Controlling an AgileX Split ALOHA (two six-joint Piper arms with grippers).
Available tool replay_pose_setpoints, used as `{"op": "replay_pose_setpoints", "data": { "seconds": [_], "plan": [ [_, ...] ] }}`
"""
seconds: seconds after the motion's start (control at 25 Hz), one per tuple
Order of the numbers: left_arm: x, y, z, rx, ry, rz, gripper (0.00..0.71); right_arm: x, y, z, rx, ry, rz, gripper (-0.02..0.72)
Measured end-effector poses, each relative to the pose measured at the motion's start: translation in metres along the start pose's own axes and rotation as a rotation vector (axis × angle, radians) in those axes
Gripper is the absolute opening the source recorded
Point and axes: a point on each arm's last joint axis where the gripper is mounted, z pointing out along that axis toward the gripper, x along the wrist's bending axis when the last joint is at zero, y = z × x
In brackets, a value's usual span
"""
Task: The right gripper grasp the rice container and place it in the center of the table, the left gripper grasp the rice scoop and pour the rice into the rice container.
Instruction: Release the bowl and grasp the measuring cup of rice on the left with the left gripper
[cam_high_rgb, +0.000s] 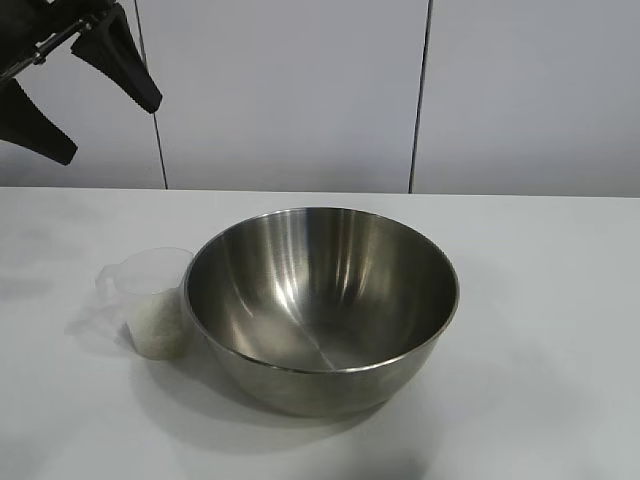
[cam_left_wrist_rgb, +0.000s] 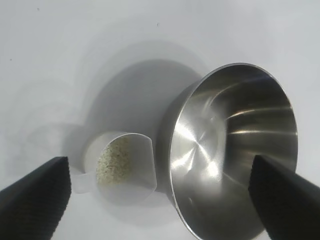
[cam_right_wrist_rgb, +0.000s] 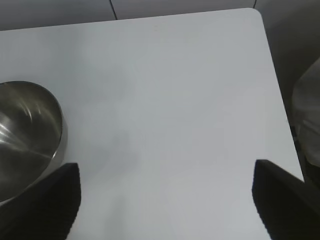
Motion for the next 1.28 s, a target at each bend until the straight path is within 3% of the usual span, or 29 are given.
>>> {"op": "replay_pose_setpoints", "data": {
  "seconds": [0.24,1.04,1.28],
  "plan": [
    [0.000,0.000,0.000,-0.001,0.000,0.000,0.695,0.000,-0.044,0.005,-0.103,-0.008,-0.004,0.636],
    [0.000,0.001,0.000,-0.012,0.004,0.000,0.695,-0.001,-0.044,0.010,-0.119,-0.017,-0.009,0.629],
    [0.000,0.011,-0.002,-0.107,0.013,-0.008,0.695,-0.001,-0.044,0.010,-0.119,-0.017,-0.009,0.629]
  ]
}}
